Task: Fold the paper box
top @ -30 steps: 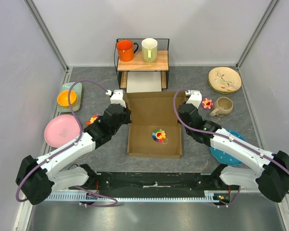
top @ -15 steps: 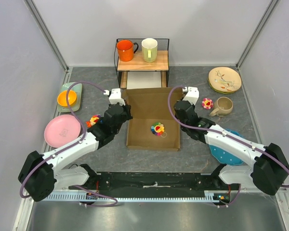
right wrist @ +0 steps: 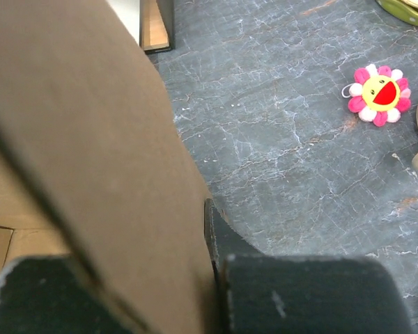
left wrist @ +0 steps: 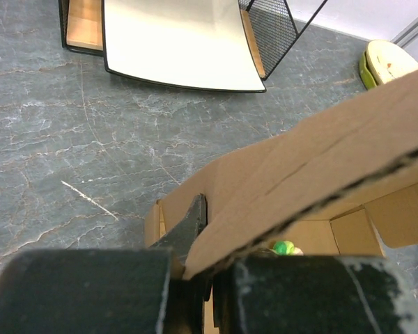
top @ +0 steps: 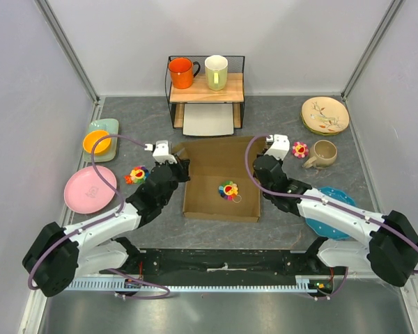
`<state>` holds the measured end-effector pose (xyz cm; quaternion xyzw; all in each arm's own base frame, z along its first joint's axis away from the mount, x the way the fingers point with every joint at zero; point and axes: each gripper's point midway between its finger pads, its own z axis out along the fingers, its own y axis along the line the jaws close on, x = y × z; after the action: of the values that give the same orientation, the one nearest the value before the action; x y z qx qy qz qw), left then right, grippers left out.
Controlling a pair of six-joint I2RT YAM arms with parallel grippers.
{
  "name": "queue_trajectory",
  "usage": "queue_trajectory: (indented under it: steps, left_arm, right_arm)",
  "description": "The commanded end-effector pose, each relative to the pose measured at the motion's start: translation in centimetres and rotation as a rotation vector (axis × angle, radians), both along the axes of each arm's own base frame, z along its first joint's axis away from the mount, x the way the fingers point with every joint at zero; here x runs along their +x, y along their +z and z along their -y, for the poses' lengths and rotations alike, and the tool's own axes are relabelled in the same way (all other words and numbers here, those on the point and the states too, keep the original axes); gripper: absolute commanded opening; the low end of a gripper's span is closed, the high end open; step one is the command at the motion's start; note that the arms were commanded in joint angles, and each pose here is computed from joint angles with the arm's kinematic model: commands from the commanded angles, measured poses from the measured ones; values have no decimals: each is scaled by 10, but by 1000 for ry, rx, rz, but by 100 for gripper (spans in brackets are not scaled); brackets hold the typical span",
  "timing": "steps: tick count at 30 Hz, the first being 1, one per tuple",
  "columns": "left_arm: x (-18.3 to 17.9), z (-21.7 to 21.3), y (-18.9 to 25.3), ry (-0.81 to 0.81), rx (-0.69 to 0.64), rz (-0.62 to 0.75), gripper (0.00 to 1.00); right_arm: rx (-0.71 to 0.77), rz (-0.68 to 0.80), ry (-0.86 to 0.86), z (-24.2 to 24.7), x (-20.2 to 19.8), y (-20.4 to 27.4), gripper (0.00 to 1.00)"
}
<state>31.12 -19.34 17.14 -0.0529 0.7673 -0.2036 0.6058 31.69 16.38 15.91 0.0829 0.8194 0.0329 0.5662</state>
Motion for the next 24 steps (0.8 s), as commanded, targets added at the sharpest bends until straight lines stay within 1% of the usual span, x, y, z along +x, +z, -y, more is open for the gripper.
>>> queue_trajectory:
  steps: [1, 6, 9, 12, 13, 18, 24]
  left_arm:
    - [-4, -5, 5, 39, -123, 10, 2]
    - [-16, -15, -7, 34, -112, -2, 2]
    - [-23, -17, -12, 11, -82, -5, 2]
    - [-28, -22, -16, 8, -67, -4, 2]
    - [-29, -23, -17, 8, -67, -6, 2]
    - [-34, -24, -22, -3, -73, -11, 2]
    - [-36, -24, -21, -15, -81, -10, 4]
  right_arm:
    - [-53, -76, -48, 19, -16, -32, 0]
    - [-48, -94, -46, 23, -29, -44, 0]
    - [-56, -107, -42, 27, -37, -51, 0]
    - [-53, -117, -41, 28, -43, -55, 3]
    - [-53, -123, -40, 29, -45, -57, 6]
    - [-41, -115, -36, 30, -50, -51, 14]
    - [-29, -106, -23, 28, -54, -41, 29]
